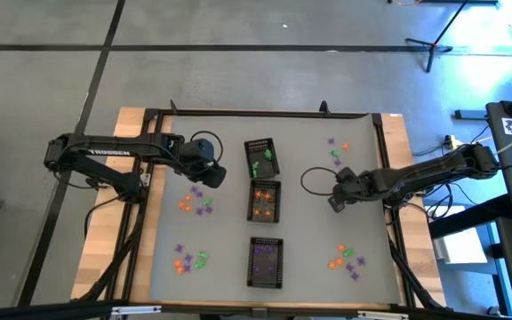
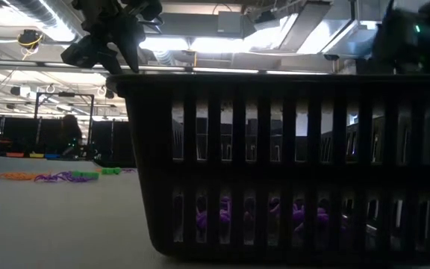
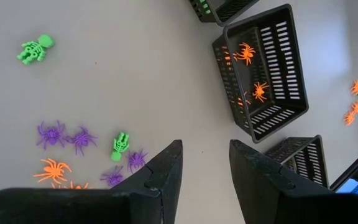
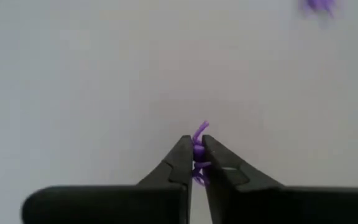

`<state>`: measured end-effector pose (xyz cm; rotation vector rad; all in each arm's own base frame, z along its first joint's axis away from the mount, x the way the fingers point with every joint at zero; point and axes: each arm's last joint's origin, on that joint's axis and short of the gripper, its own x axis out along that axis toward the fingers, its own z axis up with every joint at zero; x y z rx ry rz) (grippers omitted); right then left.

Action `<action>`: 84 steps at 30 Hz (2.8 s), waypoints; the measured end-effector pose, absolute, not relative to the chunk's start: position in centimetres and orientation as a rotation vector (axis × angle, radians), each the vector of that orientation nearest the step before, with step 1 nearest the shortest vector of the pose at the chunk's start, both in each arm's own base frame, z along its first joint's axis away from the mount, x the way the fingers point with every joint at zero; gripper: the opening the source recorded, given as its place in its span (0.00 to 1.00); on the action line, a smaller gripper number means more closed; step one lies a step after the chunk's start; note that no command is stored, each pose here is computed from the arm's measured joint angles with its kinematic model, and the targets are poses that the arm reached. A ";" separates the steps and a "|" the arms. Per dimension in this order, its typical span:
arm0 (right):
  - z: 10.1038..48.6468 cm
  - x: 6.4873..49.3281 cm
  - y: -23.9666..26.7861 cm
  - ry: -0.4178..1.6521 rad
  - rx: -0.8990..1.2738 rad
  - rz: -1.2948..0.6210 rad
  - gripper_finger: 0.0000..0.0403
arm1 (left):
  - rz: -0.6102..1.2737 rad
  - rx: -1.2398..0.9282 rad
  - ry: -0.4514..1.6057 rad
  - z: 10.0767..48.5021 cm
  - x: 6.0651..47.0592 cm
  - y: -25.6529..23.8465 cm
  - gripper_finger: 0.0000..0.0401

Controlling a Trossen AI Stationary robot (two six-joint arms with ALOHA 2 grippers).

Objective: Sort Halloween decoration
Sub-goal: Put the violet spider toy into the bottom black bin

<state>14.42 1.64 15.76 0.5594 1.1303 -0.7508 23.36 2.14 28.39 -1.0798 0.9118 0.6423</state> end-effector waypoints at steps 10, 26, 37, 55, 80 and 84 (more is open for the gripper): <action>22.3 22.2 4.5 0.573 0.591 0.114 0.03 | 0.643 -1.080 0.912 28.4 23.4 2.1 0.31; 22.8 31.7 13.5 0.724 0.255 0.492 0.08 | 0.642 -1.080 0.912 28.4 23.3 2.1 0.31; 22.1 33.0 13.4 0.802 0.179 0.479 0.40 | 0.642 -1.080 0.911 28.4 23.4 2.1 0.31; 21.1 20.6 -2.5 0.877 0.248 -0.692 0.33 | 0.642 -1.080 0.911 28.4 23.4 2.1 0.31; 13.3 15.3 -10.8 1.044 0.563 -1.015 0.34 | 0.643 -1.080 0.912 28.4 23.3 2.1 0.31; 12.7 15.6 -10.8 1.077 0.578 -0.991 0.32 | 0.643 -1.080 0.912 28.4 23.3 2.1 0.31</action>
